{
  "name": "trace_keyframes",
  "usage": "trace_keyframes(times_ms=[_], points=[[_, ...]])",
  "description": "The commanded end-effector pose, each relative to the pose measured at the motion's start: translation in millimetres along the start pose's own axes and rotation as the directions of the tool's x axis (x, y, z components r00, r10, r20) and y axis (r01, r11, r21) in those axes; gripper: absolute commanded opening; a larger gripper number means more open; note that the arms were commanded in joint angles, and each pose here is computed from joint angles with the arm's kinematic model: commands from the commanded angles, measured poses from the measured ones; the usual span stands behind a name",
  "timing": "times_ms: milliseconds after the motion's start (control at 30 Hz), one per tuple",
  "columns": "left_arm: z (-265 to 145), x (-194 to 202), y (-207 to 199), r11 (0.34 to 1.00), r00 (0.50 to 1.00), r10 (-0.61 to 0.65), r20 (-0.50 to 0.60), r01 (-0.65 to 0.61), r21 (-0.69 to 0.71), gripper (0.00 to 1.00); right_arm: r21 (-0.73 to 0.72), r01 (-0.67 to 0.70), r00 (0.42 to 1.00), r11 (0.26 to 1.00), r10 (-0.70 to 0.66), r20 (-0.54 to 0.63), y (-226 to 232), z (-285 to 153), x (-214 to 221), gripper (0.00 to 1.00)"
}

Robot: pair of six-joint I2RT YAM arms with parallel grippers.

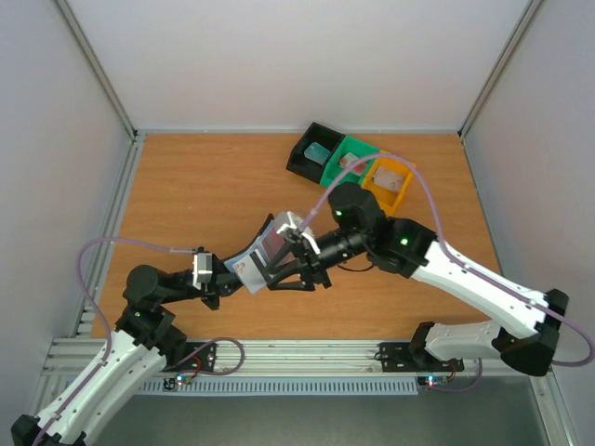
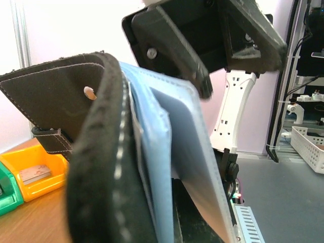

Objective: Take the credit cards out of the card holder

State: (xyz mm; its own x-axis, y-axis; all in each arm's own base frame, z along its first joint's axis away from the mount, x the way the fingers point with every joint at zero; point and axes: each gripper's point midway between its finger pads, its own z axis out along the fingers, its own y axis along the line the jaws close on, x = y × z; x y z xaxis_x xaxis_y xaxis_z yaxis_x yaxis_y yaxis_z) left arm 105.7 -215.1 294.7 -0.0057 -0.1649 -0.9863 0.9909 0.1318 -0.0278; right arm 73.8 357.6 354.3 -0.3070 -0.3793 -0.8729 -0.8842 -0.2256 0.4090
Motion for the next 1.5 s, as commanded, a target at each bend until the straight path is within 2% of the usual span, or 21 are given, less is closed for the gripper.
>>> trace_keyframes(times_ms=[0,100,200,633,900,1000,1167,1467], points=[[-1.1,-11.7,-8.5,0.997,0.997,0.064,0.042,-0.065,0.033,0.0,0.165,0.062,0.996,0.984,-0.073,0.06,-2.2,-34.0,-10.0,0.37],[-1.3,-12.0,-11.9,0.996,0.997,0.066,0.043,-0.069,0.051,0.0,0.244,-0.018,0.998,0.97,0.003,0.063,-25.0,-34.7,-7.7,0.3],[-1.5,-12.9,-13.3,0.996,0.997,0.066,0.044,-0.068,0.057,0.0,0.262,-0.083,0.996,0.961,0.075,0.038,-39.6,-27.3,-5.1,0.26],[-1.4,-11.7,-12.1,0.996,0.997,0.066,0.042,-0.068,0.052,0.0,0.129,-0.119,0.993,0.984,0.12,0.005,-42.3,-1.0,-1.5,0.21],[-1.1,-11.1,-10.7,0.997,0.997,0.066,0.04,-0.068,0.046,0.0,-0.039,-0.086,0.996,0.996,0.086,-0.004,-14.2,7.4,-4.9,0.18],[-1.1,-11.0,-10.7,0.997,0.997,0.064,0.039,-0.066,0.046,0.0,-0.024,-0.088,0.996,0.996,0.088,-0.007,-16.1,7.1,-3.1,0.14],[-1.3,-11.6,-11.2,0.997,0.997,0.067,0.042,-0.069,0.047,0.0,0.019,-0.068,0.998,0.997,0.068,-0.012,-19.6,3.7,0.8,0.02],[-1.9,-12.7,-14.2,0.996,0.997,0.067,0.044,-0.069,0.06,0.0,0.15,-0.037,0.999,0.988,0.038,-0.008,-28.9,-21.6,9.5,0.01]])
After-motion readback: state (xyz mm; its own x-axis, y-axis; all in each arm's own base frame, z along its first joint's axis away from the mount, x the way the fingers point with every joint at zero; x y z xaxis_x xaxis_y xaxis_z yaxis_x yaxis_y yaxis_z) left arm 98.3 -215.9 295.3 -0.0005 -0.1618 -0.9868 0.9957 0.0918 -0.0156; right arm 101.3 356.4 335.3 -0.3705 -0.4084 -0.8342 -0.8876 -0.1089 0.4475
